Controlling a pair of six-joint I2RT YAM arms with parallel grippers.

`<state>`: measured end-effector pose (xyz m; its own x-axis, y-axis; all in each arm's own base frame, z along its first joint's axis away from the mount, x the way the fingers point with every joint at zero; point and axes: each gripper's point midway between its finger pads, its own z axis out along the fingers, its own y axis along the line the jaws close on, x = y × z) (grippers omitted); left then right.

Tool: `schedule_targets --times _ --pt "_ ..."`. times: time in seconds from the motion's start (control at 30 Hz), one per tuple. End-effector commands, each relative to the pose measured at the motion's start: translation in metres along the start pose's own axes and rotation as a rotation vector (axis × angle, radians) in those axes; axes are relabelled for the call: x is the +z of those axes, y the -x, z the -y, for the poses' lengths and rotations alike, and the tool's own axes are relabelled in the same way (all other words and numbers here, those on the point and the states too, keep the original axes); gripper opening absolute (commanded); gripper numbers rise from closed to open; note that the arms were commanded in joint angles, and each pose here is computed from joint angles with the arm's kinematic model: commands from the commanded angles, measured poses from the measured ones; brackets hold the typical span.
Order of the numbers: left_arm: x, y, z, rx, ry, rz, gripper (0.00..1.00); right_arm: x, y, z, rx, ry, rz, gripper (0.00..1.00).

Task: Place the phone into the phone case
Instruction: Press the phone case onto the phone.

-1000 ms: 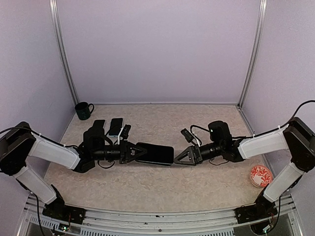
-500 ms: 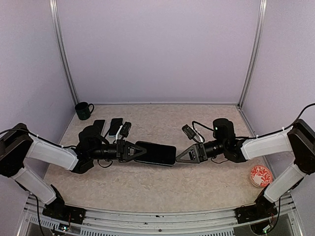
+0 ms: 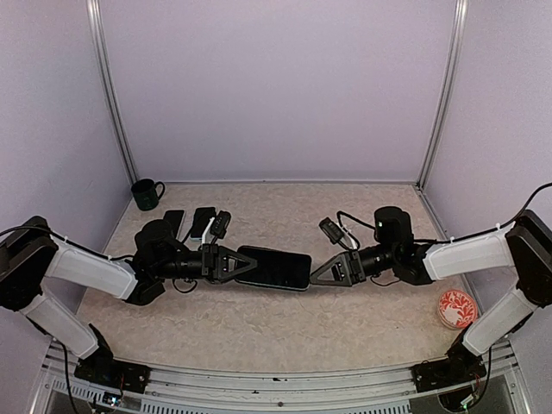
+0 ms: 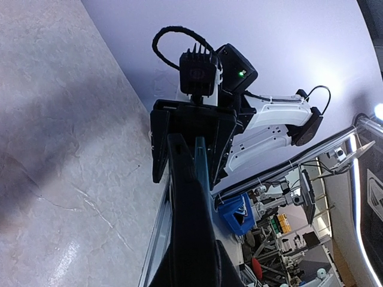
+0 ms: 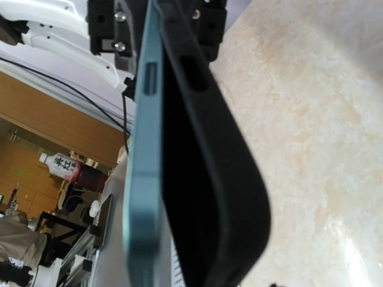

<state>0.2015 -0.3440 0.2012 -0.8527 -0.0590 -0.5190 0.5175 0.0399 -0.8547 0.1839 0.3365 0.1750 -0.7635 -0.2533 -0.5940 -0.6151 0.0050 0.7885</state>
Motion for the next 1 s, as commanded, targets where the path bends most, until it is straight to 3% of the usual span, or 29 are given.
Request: schedule_targets --times 0.0,0.17,0.6,0.97 --pt "0.002 0.004 0.028 0.073 -0.105 0.011 0.0 -0.004 0.012 -0.019 -0.067 0.057 0.02 0.53" --pt "0.005 0.001 0.029 0.061 -0.129 0.001 0.0 -0.003 0.013 -0.024 -0.07 0.091 0.015 0.5" --pt "0.008 -0.001 0.028 0.055 -0.128 -0.005 0.0 0.0 0.01 -0.035 -0.085 0.155 -0.002 0.2" --pt "0.009 -0.002 0.019 0.049 -0.092 -0.004 0.03 0.003 0.011 -0.029 -0.076 0.107 -0.003 0.07"
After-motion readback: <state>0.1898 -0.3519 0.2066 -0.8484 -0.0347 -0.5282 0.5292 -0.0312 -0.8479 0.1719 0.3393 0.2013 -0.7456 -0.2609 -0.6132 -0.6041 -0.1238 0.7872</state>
